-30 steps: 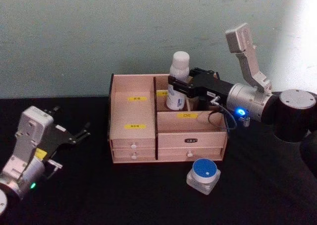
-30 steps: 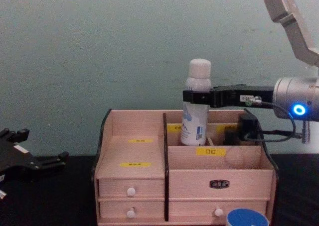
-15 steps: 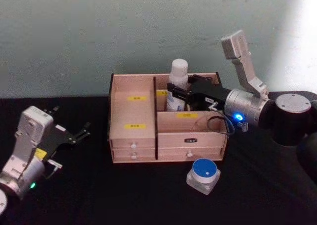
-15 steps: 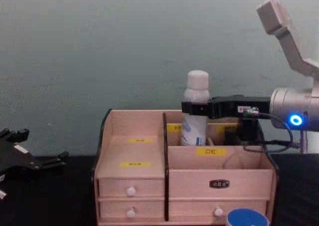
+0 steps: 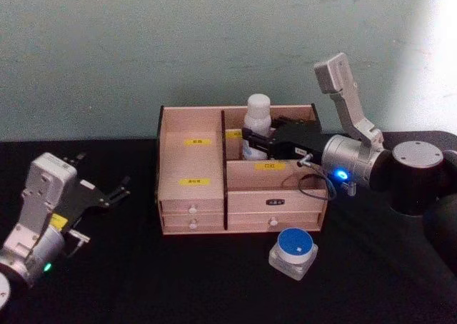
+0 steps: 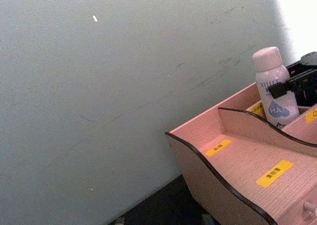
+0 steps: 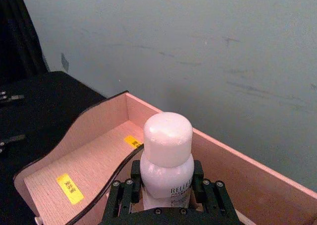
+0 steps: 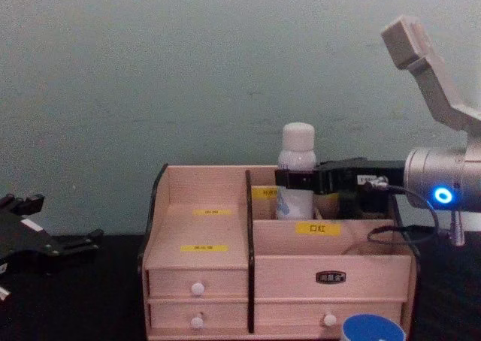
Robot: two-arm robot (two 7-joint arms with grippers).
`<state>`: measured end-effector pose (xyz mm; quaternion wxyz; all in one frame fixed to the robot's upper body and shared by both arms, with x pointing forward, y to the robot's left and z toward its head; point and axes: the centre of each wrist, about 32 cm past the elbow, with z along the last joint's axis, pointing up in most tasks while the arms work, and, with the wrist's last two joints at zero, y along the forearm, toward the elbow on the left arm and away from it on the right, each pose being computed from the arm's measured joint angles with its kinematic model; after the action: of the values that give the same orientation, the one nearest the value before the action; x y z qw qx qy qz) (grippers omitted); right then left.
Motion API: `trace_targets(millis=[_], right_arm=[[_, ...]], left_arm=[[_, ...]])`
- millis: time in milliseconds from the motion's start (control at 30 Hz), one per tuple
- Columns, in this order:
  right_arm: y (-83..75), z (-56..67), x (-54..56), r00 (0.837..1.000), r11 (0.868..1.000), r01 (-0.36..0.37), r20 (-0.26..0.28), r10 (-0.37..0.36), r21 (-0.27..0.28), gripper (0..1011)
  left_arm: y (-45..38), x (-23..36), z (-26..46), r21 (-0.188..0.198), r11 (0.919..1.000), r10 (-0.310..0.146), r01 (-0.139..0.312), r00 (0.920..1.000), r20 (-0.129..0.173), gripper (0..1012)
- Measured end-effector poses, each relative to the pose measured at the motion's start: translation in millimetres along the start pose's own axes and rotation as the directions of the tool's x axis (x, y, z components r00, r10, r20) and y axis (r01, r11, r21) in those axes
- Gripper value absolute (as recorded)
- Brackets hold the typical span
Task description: Pick up the facial cleanser and watermelon frost from the table and place them into the tiered storage box.
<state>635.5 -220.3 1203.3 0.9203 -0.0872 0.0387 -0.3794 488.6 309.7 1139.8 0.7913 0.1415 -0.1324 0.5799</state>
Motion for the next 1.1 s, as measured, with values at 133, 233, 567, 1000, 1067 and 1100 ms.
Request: trace_targets(millis=[133, 233, 567, 1000, 1067, 1100], right_arm=[[1.0, -2.3, 0.1, 1.0, 1.0, 0.003, -0.002, -0.003, -0.007, 590], [1.6, -3.8, 0.2, 1.0, 1.0, 0.005, -0.003, -0.005, -0.012, 591], [1.9, -4.3, 0.1, 1.0, 1.0, 0.007, 0.0, -0.007, -0.018, 590], [1.6, -3.9, 0.4, 1.0, 1.0, 0.009, -0.002, -0.009, -0.016, 818], [1.5, -3.9, 0.4, 1.0, 1.0, 0.009, -0.002, -0.009, -0.016, 892], [1.5, -3.8, 0.5, 1.0, 1.0, 0.009, -0.002, -0.009, -0.016, 920]], left_arm=[[0.0, 0.0, 0.0, 0.0, 1.0, 0.0, 0.0, 1.0, 0.0, 1001], [0.0, 0.0, 0.0, 0.0, 1.0, 0.0, 0.0, 1.0, 0.0, 1001], [0.0, 0.0, 0.0, 0.0, 1.0, 0.0, 0.0, 1.0, 0.0, 1001], [0.0, 0.0, 0.0, 0.0, 1.0, 0.0, 0.0, 1.0, 0.0, 1001], [0.0, 0.0, 0.0, 0.0, 1.0, 0.0, 0.0, 1.0, 0.0, 1001], [0.0, 0.0, 0.0, 0.0, 1.0, 0.0, 0.0, 1.0, 0.0, 1001]])
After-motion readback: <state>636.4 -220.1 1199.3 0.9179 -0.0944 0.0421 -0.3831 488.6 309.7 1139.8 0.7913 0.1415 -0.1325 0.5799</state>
